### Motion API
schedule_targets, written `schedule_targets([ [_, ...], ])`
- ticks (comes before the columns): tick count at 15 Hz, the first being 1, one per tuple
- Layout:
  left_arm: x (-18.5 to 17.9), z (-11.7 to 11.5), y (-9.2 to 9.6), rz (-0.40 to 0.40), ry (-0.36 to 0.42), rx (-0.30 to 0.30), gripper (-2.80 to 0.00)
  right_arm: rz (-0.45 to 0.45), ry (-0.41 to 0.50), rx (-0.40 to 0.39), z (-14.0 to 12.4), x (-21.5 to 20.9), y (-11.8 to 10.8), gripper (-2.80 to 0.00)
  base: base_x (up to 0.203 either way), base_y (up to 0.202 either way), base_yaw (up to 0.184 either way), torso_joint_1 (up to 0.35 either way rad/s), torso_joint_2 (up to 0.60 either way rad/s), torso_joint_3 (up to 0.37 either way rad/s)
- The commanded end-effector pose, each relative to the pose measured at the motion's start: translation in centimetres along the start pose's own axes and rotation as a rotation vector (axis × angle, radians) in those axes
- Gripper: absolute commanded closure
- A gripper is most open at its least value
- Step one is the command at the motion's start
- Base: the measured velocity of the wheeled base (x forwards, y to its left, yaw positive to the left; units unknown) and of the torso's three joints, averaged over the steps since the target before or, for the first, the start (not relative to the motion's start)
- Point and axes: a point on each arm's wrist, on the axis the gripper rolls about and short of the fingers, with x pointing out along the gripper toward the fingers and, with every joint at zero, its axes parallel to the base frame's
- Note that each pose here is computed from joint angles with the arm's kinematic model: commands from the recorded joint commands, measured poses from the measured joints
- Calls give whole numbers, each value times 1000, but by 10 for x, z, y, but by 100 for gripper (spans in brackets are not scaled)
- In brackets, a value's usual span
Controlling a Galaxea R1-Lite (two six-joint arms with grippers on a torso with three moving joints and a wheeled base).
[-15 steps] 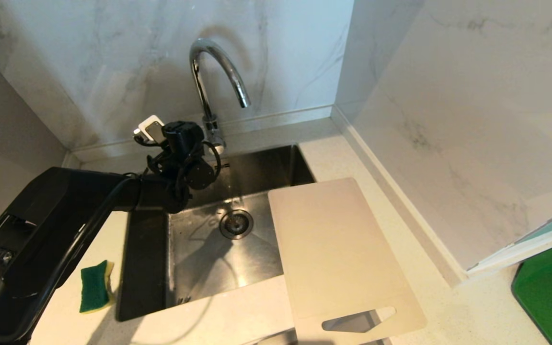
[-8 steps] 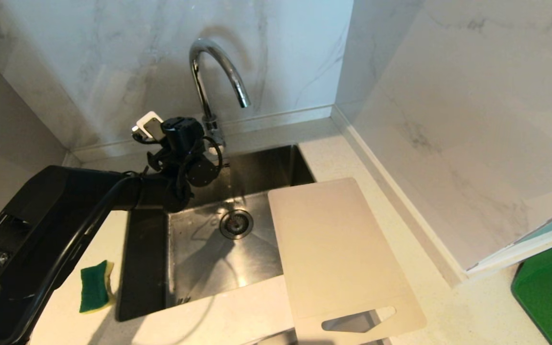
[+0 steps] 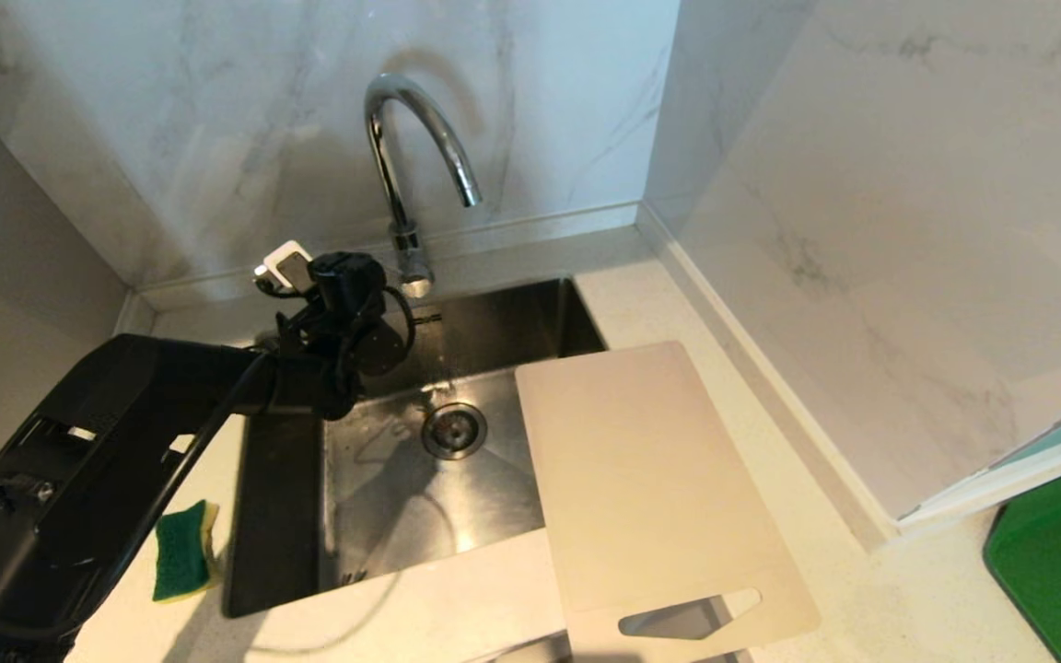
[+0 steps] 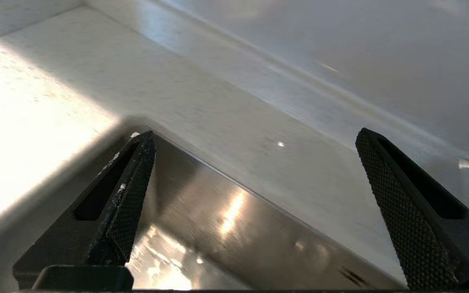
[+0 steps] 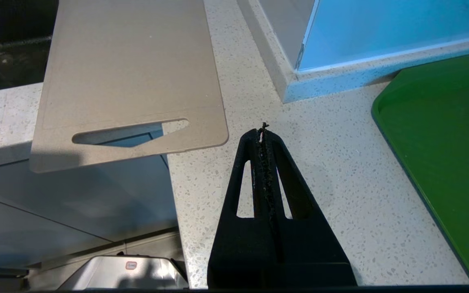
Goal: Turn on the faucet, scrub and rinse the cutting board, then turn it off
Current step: Turn on the tap
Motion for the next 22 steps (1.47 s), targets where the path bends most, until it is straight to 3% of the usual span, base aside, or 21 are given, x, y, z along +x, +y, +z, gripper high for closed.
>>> schedule_targets([
  [1,5,-8,5,15,-2,9,-280,-1,0,0,0,0,0,0,0,0,0,0,0,0],
  [5,8,-4,6,36,-12,7,-280,-1,0,0,0,0,0,0,0,0,0,0,0,0],
  [10,0,37,-5,-3,-26,-44,-280,-1,0,0,0,0,0,0,0,0,0,0,0,0],
  [14,-4,38,-10,-56,-21,-16,-280,-1,0,0,0,0,0,0,0,0,0,0,0,0],
  [17,-7,43,-13,-80,-78,-30,-280,-1,0,-2,0,0,0,0,0,0,0,0,0,0],
  [20,-5,35,-10,-77,-140,-2,-280,-1,0,0,0,0,0,0,0,0,0,0,0,0],
  [22,-5,28,-9,-77,-140,15,-280,-1,0,0,0,0,0,0,0,0,0,0,0,0],
])
